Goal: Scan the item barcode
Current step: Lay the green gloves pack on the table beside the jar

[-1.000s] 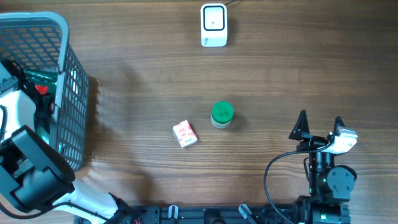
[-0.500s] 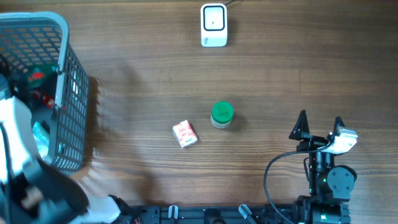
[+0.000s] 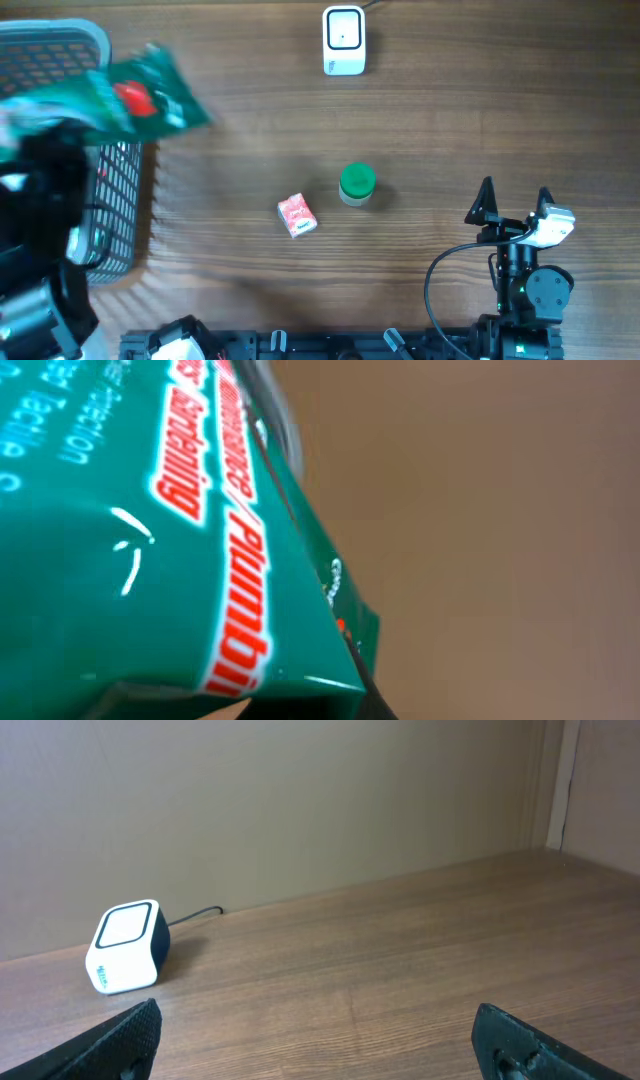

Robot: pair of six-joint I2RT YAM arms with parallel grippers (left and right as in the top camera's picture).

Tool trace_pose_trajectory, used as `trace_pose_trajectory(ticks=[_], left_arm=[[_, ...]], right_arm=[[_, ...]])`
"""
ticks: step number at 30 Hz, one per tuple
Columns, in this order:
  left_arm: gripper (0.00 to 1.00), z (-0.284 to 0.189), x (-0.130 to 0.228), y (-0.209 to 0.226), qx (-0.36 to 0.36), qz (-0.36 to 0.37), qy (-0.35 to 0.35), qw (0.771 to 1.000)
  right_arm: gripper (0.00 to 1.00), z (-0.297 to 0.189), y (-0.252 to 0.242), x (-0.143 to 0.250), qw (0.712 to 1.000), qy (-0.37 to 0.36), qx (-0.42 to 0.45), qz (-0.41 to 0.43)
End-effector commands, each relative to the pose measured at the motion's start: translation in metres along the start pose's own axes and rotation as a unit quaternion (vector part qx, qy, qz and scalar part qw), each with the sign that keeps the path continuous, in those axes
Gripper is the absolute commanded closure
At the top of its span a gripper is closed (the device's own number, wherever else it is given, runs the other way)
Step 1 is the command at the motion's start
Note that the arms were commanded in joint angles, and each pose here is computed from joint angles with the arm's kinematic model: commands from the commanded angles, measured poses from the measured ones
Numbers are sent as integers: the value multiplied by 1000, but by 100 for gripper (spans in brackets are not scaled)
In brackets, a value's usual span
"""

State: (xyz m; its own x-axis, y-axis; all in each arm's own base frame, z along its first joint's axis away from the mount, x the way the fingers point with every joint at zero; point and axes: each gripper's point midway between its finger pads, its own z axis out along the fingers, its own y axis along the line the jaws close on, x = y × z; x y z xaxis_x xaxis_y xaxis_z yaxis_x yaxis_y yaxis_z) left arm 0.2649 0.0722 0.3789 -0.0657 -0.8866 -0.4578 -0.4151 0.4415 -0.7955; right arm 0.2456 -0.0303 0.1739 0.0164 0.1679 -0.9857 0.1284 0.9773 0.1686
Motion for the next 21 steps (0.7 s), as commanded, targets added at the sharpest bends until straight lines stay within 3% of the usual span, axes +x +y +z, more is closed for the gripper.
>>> trace_pose_trajectory(ticks=[1,3,6,8,12,15,18,21], left_arm=[[96,15,65,-18,44,150,130,979],[96,21,100,-24,69,257,185,946],[96,28,164,-16,93,393,290,868],[96,35,195,-7,100,444,340,823],[96,60,247,10,99,487,409,765],[96,85,282,31,95,480,450,747],[96,97,319,44,133,445,499,731],[96,121,334,56,120,411,501,752]], right_arm=[[0,0,3,-2,1000,-4,-7,-6],[0,0,3,-2,1000,-4,-7,-6],[0,0,3,-2,1000,-4,-7,-6],[0,0,3,-2,1000,-4,-7,-6],[0,0,3,-2,1000,-4,-7,-6],[0,0,3,-2,1000,-4,-7,-6],[0,0,3,-2,1000,-4,-7,-6],[0,0,3,-2,1000,-4,-7,-6]])
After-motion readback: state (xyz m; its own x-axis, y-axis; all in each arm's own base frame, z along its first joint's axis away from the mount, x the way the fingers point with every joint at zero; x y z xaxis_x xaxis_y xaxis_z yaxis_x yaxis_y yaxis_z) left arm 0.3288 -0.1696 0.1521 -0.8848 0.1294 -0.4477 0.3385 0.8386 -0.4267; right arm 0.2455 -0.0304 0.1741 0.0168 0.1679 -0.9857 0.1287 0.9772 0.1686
